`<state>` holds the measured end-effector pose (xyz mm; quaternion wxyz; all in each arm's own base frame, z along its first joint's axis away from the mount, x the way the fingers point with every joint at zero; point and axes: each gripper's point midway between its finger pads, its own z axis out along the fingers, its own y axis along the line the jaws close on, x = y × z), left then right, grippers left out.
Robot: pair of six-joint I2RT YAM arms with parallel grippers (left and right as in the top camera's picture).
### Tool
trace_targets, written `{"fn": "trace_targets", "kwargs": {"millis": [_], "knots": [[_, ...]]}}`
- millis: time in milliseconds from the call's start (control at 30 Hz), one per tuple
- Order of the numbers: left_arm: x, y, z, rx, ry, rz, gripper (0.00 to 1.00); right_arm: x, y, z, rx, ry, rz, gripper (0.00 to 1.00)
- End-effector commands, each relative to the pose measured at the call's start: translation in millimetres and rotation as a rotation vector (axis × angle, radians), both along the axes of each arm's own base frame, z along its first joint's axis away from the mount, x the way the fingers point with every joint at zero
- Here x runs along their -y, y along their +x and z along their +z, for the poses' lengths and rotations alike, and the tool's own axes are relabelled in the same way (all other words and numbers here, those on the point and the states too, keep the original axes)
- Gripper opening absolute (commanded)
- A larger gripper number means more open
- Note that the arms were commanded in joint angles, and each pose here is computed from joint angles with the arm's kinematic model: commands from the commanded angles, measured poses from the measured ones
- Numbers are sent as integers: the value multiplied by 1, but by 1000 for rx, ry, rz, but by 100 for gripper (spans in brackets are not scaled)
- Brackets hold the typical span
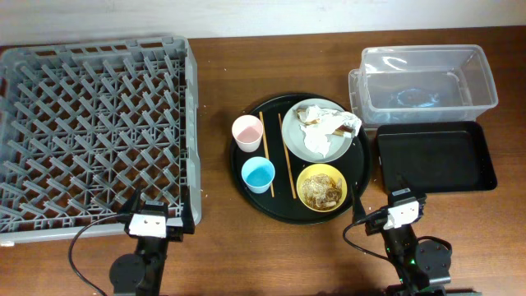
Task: Sort waste into correct bins and load items into the dishwasher rack
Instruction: 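Move both arms from rest toward the tray and plate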
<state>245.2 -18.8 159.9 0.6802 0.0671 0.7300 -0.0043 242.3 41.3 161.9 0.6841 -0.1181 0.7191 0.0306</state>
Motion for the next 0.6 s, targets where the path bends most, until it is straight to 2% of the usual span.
{"fn": "trace_targets", "kwargs": {"millis": [0,433,567], "knots": [[-1,0,-3,-2,18,6,100,0,0,-3,-5,9,-4,98],[-1,0,-3,-2,17,6,100,4,1,-3,2,-28,-23,98],[14,-1,6,37,10,-81,100,2,0,-3,-8,28,-14,98]]}}
